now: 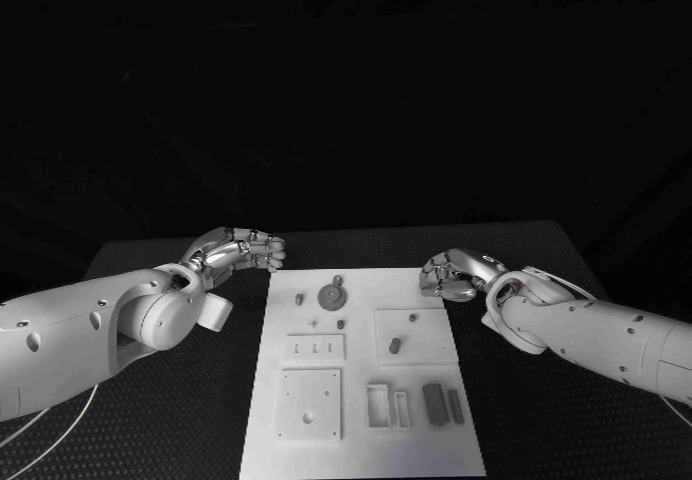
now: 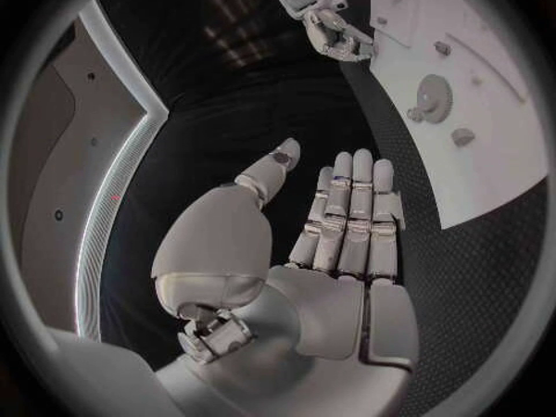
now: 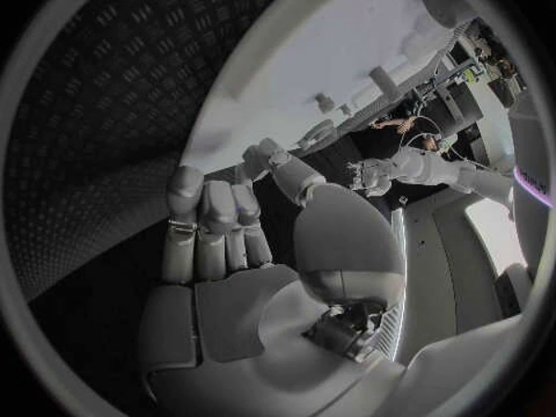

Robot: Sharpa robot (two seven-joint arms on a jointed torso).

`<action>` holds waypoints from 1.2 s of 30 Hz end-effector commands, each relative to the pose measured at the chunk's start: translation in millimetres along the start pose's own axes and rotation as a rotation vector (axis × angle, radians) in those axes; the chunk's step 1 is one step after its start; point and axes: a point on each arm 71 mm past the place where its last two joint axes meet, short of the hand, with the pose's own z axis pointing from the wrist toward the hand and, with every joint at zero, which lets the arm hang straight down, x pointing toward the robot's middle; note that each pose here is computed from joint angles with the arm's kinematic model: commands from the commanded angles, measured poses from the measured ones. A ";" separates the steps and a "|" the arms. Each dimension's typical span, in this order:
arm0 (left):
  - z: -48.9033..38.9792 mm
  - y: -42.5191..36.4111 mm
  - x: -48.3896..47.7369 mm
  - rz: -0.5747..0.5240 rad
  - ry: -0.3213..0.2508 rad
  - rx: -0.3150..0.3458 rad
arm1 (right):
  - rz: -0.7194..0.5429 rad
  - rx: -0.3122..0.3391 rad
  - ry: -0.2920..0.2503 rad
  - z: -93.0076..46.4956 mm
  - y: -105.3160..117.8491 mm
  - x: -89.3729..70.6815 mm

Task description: Assemble the parts on the task board

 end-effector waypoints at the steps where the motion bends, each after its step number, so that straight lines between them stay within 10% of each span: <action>1: 1.9 2.7 7.5 0.075 0.061 -0.061 | -0.064 0.001 0.010 5.5 17.3 -8.2; 20: 14.0 5.7 48.4 0.286 0.249 -0.258 | -0.229 -0.154 0.077 34.5 144.5 4.2; 36: 15.0 7.1 65.7 0.316 0.293 -0.292 | -0.227 -0.249 0.070 35.5 187.8 17.9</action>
